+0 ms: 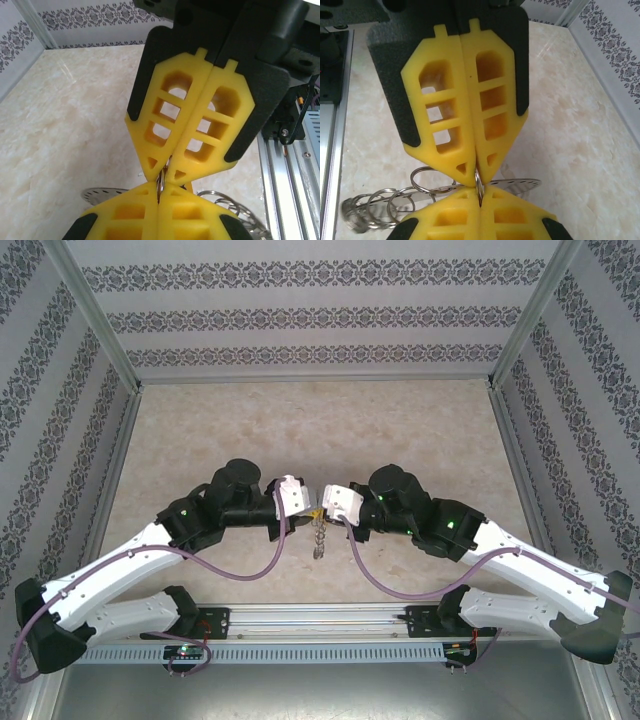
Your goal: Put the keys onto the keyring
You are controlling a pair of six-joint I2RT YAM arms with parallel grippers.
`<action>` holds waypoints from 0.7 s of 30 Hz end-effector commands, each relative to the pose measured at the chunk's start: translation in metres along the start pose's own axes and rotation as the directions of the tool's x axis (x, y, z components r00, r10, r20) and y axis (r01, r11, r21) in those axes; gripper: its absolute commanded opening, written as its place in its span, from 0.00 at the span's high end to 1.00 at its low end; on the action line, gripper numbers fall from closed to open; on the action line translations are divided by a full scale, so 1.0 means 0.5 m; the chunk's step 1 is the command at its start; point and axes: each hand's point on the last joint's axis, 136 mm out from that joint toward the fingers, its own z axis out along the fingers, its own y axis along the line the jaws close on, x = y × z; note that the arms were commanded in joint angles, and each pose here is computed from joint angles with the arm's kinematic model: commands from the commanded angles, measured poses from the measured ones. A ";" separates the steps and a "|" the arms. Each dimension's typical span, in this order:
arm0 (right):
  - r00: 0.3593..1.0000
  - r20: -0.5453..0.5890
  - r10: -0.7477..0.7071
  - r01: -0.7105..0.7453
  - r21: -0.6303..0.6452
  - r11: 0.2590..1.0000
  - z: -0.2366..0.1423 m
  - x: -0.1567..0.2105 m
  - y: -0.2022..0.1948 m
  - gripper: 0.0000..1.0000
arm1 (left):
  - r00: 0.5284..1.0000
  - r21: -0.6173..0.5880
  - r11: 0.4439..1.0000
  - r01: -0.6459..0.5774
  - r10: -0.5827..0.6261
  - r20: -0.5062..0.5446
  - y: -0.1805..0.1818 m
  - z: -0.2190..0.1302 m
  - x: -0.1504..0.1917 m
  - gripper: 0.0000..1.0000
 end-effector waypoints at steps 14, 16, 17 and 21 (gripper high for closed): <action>0.967 0.249 0.049 -0.030 -0.078 0.996 -0.056 -0.068 0.039 0.87 | 0.850 0.102 0.994 -0.049 -0.012 0.527 -0.060 -0.096 -0.161 1.00; 0.965 0.256 0.048 -0.027 -0.084 0.996 -0.058 -0.072 0.040 0.89 | 0.840 0.114 0.992 -0.050 -0.020 0.542 -0.063 -0.098 -0.166 1.00; 0.965 0.257 0.046 -0.025 -0.086 0.996 -0.059 -0.072 0.040 0.91 | 0.834 0.117 0.992 -0.049 -0.024 0.551 -0.063 -0.100 -0.167 1.00; 0.966 0.255 0.034 -0.014 -0.078 0.997 -0.066 -0.071 0.039 1.00 | 0.869 0.083 0.996 -0.022 -0.022 0.495 -0.046 -0.086 -0.152 1.00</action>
